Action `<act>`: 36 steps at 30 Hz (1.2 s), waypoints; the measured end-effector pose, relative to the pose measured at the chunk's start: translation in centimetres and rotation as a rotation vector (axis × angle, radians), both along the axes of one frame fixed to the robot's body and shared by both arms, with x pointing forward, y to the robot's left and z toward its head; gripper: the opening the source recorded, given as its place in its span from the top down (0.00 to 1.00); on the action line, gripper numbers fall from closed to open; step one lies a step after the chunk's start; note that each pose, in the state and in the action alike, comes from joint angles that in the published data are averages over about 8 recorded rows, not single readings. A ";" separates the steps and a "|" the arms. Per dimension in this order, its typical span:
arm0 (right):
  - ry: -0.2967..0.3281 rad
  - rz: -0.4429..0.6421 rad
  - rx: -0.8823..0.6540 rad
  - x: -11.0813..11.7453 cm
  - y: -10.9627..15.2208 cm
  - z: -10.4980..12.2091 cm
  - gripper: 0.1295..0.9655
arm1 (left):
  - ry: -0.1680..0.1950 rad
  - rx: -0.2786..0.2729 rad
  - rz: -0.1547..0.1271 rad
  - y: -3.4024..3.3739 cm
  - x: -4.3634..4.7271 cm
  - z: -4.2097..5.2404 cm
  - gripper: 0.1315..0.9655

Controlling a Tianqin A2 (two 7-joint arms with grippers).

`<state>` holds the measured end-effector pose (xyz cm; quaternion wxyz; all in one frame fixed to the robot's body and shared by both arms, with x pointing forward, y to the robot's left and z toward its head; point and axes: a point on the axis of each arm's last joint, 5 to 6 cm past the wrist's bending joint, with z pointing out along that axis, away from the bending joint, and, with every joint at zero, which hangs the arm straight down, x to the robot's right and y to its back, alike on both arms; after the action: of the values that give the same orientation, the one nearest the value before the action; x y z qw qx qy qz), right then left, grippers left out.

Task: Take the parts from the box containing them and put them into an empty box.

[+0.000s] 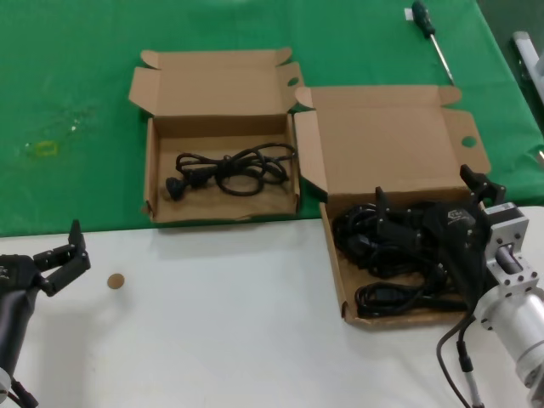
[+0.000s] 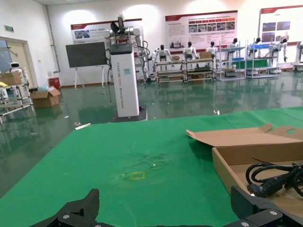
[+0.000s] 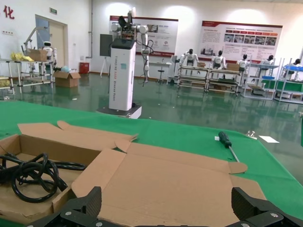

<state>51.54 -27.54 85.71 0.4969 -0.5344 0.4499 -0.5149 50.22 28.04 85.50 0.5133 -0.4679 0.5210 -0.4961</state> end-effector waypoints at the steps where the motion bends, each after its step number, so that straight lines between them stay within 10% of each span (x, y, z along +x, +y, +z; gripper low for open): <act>1: 0.000 0.000 0.000 0.0 0.0 0.0 0.00 | 0.000 0.000 0.000 0.00 0.00 0.00 0.00; 36: 0.000 0.000 0.000 0.0 0.0 0.0 0.00 | 0.000 0.000 0.000 0.00 0.00 0.00 0.00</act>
<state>51.54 -27.54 85.71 0.4969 -0.5344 0.4498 -0.5149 50.22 28.04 85.50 0.5133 -0.4679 0.5210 -0.4961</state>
